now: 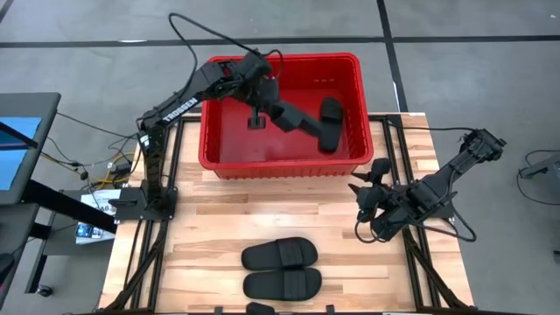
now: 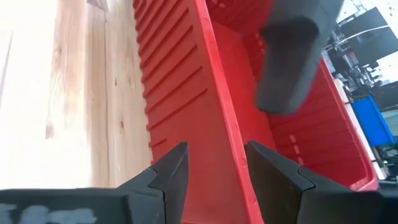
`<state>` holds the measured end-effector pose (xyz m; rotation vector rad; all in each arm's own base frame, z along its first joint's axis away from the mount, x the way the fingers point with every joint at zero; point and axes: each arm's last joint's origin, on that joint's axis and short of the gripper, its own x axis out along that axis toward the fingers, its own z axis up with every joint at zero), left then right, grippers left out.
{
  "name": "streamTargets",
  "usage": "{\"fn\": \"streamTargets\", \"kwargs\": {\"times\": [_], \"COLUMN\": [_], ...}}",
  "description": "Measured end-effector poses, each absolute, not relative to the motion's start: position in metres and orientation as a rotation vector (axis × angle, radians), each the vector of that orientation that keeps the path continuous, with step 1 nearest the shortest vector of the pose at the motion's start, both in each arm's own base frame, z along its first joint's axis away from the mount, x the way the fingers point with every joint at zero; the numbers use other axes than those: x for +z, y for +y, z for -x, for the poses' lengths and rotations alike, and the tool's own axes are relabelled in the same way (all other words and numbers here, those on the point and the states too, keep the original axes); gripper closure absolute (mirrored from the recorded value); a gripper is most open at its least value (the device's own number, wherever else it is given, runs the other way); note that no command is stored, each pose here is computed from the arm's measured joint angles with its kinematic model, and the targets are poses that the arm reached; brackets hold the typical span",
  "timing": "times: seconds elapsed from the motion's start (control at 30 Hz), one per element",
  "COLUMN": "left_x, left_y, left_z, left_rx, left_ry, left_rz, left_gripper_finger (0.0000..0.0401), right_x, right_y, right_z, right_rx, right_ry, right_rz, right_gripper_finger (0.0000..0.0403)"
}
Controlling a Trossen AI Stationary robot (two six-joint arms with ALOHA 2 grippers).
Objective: Pick and place slides into bin
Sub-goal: Put the black slide into the container
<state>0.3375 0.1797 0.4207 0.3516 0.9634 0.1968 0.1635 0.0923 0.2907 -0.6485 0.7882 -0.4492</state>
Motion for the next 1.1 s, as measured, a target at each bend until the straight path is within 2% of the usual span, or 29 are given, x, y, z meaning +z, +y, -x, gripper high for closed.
{"fn": "streamTargets", "kwargs": {"times": [0.17, 0.37, 0.5, 0.77, 1.1], "left_x": [0.413, 0.381, 0.367, 0.367, 0.355], "left_y": [0.179, 0.189, 0.199, 0.203, 0.203], "left_z": [-0.341, -0.364, -0.373, -0.380, -0.378], "left_rx": [0.131, 0.090, 0.069, 0.041, -0.039], "left_ry": [0.984, 1.118, 1.133, 1.072, 1.163], "left_rz": [-0.340, -0.375, -0.391, -0.441, -0.472], "left_gripper_finger": [0.0381, 0.0381, 0.0381, 0.0381, 0.0381], "right_x": [0.291, 0.291, 0.291, 0.290, 0.290], "right_y": [0.092, 0.091, 0.088, 0.085, 0.085], "right_z": [-0.163, -0.164, -0.166, -0.167, -0.168], "right_rx": [-0.451, -0.462, -0.480, -0.479, -0.487], "right_ry": [0.788, 0.790, 0.795, 0.811, 0.806], "right_rz": [0.651, 0.642, 0.622, 0.604, 0.586], "right_gripper_finger": [0.0250, 0.0253, 0.0251, 0.0254, 0.0255]}}
